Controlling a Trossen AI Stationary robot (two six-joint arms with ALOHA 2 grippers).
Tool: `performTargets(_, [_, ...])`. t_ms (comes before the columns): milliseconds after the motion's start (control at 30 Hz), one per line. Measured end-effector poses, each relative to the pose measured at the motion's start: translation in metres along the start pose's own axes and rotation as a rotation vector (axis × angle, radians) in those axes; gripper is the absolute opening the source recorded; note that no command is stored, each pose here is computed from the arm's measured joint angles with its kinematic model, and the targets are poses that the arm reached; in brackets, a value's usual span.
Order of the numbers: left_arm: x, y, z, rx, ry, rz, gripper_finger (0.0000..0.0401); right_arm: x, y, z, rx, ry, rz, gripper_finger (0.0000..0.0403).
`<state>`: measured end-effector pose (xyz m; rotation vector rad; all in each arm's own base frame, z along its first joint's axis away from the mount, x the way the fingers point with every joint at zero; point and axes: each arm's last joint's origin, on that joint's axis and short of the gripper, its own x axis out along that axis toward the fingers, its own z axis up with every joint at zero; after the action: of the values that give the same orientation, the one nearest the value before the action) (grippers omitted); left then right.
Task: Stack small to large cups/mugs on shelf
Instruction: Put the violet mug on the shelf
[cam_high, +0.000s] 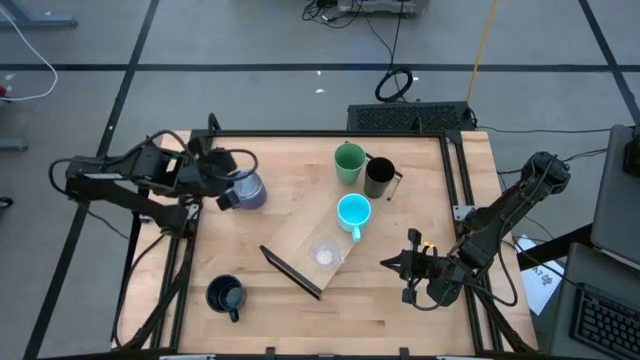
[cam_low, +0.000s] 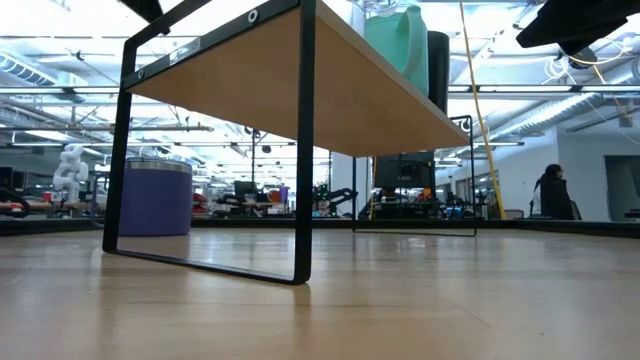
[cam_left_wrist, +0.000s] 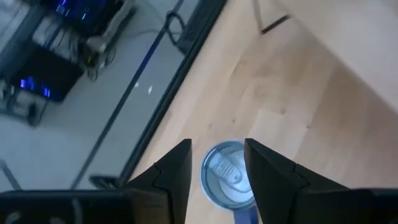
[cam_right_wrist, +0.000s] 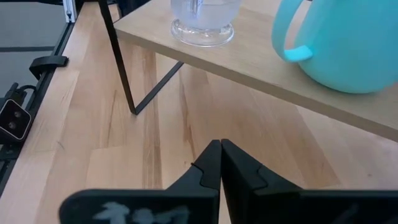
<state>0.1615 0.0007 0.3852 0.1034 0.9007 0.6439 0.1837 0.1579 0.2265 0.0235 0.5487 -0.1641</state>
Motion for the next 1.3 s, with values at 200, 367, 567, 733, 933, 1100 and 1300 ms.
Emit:
performTargets(200, [0.014,0.004,-0.022,-0.117,0.029,0.039,0.0149,0.0,0.0,0.0,0.0,0.0,0.0,0.0])
performTargets(367, [0.029,0.001,-0.038,-0.164,0.053,0.06,0.0149,0.0,0.0,0.0,-0.002,0.0,0.0,0.0])
performTargets(567, [0.043,-0.005,-0.052,-0.19,0.054,0.059,0.015,0.0,0.0,0.0,-0.008,0.001,0.0,0.0])
performTargets(733, [0.052,-0.01,-0.06,-0.221,0.051,0.015,0.015,0.0,0.0,0.0,-0.009,0.001,0.001,0.0])
performTargets(933, [0.063,-0.008,-0.072,-0.303,0.121,-0.005,0.015,0.0,0.0,0.0,-0.02,0.001,0.001,0.0])
performTargets(1100, [0.077,-0.007,-0.082,-0.347,0.211,-0.013,0.015,0.0,0.0,0.0,-0.017,0.001,0.001,0.0])
performTargets(1300, [0.089,-0.009,-0.094,-0.318,0.296,-0.055,0.015,0.0,0.0,0.0,-0.016,0.001,0.001,0.0])
